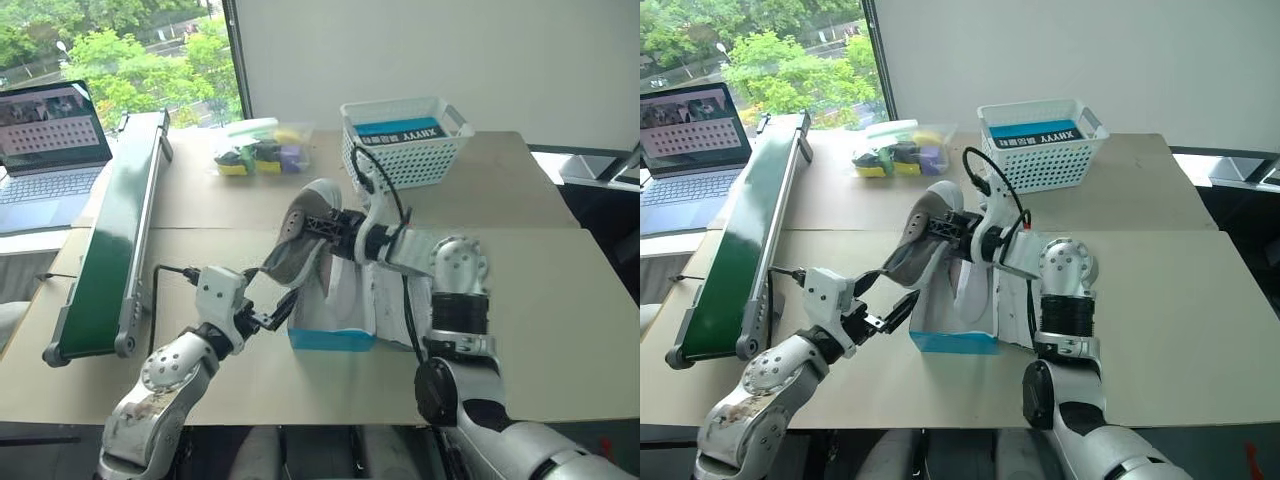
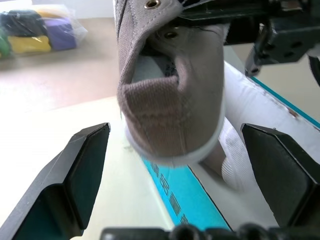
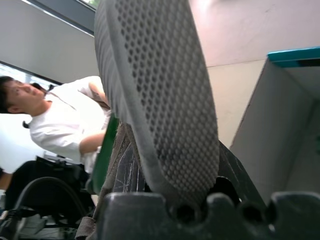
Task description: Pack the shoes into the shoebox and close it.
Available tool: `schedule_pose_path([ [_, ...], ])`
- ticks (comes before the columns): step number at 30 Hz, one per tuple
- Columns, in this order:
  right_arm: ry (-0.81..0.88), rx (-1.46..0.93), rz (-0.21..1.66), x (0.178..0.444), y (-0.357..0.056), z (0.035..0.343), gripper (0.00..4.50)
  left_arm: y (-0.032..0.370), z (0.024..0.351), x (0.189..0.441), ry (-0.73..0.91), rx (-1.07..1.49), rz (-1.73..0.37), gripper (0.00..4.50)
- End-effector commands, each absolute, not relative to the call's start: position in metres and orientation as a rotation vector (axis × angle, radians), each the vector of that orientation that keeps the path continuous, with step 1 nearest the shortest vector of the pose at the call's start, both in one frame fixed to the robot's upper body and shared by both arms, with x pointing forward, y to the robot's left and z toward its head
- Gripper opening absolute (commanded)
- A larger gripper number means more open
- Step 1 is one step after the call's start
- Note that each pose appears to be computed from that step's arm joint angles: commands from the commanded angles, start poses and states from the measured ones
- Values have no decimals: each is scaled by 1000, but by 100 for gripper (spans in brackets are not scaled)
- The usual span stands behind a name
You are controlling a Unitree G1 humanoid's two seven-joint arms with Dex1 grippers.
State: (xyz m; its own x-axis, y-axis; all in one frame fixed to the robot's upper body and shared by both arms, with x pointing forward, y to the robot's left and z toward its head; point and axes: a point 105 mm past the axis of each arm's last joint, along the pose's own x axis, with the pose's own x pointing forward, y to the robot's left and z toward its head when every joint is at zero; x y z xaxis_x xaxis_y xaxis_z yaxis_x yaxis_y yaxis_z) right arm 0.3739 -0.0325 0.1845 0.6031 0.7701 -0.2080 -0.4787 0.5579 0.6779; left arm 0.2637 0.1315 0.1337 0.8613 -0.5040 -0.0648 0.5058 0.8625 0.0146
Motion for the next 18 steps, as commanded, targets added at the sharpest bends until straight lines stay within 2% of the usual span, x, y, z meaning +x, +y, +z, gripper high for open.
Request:
schedule_pose_path([
  [1, 552, 527, 800, 369, -38, 195, 36, 131, 144, 255, 21, 46, -579, 450],
  [7, 641, 458, 799, 363, -44, 191, 36, 130, 138, 241, 58, 83, -662, 450],
  [18, 813, 306, 763, 347, -35, 149, 36, 133, 137, 230, 77, 149, -723, 450],
])
